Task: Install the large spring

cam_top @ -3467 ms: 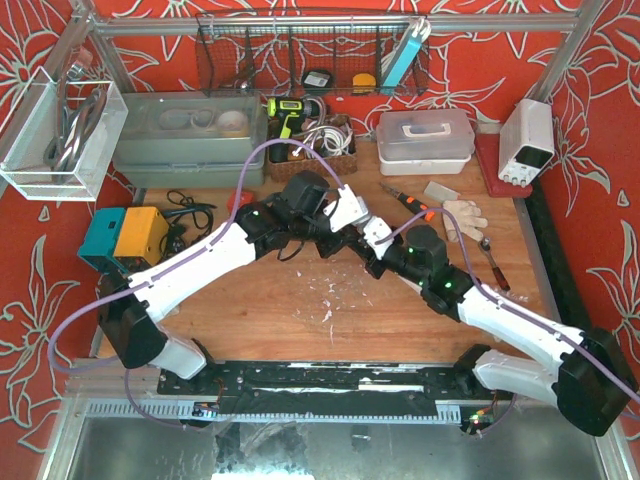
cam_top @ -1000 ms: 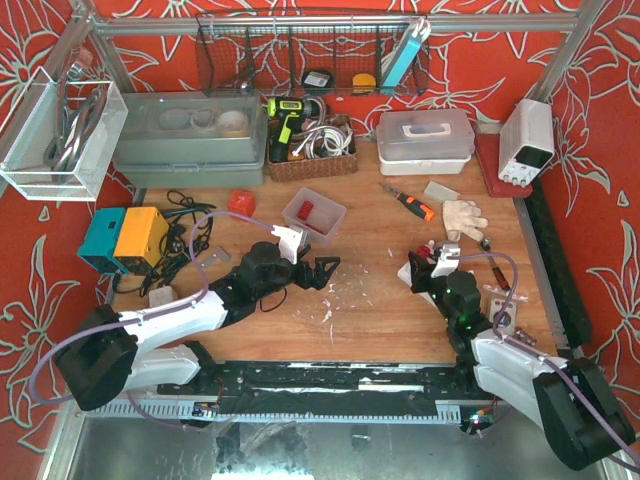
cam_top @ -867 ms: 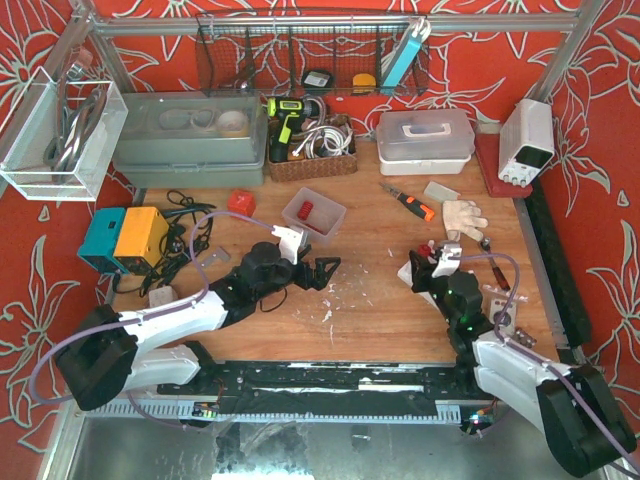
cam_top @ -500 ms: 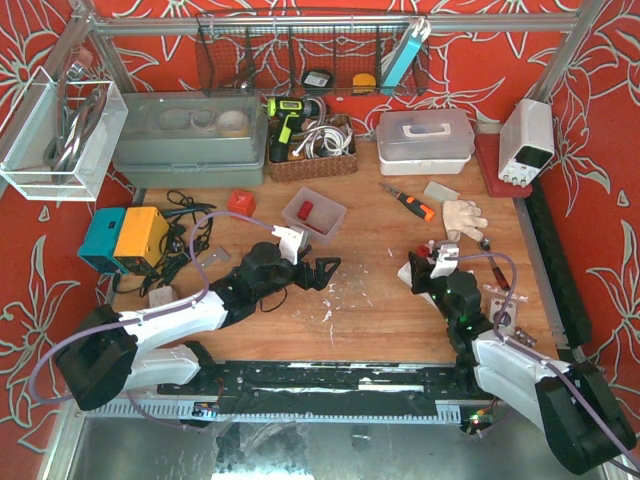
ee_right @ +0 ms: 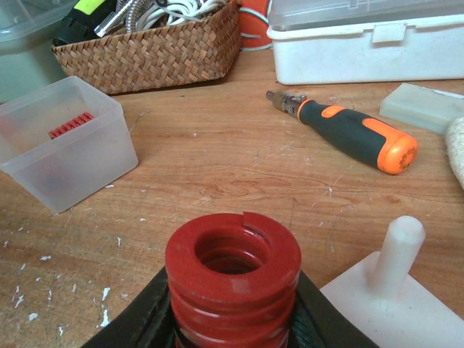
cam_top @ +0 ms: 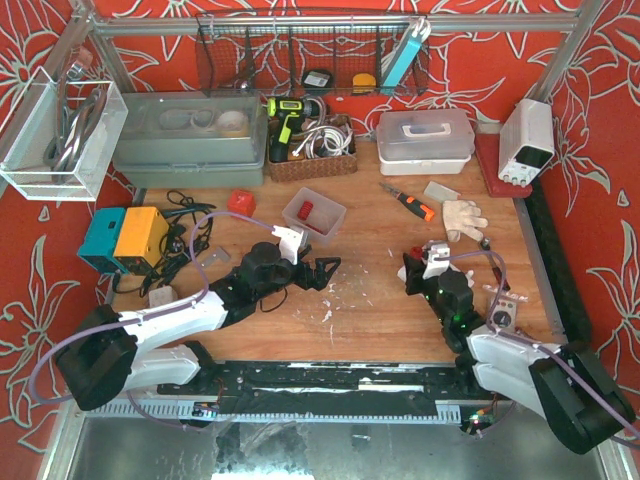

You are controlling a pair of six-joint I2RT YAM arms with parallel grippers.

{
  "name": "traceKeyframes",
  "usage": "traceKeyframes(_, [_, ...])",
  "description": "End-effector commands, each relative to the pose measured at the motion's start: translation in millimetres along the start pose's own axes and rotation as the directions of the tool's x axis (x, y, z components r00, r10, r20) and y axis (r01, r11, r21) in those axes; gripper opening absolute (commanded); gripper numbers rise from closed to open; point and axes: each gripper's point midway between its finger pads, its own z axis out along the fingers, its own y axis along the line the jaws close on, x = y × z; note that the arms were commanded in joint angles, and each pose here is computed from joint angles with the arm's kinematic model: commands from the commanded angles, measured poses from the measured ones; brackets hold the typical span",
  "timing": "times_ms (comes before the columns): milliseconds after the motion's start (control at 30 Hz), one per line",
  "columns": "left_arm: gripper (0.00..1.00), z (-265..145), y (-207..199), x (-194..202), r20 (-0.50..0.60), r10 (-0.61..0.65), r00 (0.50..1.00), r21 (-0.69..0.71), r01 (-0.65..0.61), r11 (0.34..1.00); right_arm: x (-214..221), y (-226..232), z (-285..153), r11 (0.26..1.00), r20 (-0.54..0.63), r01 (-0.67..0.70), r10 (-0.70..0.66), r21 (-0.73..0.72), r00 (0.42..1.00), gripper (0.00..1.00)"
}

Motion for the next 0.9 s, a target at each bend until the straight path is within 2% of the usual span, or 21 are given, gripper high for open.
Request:
traceKeyframes(0, [1.0,-4,-7,-7,0.03,0.007,1.0,0.022,-0.008,1.0,-18,2,5,1.0,0.058,0.019,-0.02,0.019,0.998,0.0])
traceKeyframes(267, [1.0,-4,-8,-8,0.031,0.007,1.0,0.025,-0.008,1.0,-7,-14,5,0.993,0.03,0.026,-0.03,0.117,0.999,0.0])
traceKeyframes(467, [1.0,-4,-8,-8,0.031,0.008,0.999,0.023,-0.008,1.0,-3,-14,8,0.992,0.018,0.032,-0.034,0.119,0.999,0.0])
traceKeyframes(733, [1.0,-5,-6,-8,0.034,0.01,0.999,0.013,-0.011,1.0,-6,2,11,0.998,0.024,0.037,-0.038,0.049,0.999,0.0])
traceKeyframes(867, [1.0,-5,-7,-9,0.036,0.011,0.999,0.015,-0.011,1.0,-4,-3,8,0.995,0.007,0.052,-0.053,0.082,0.999,0.0])
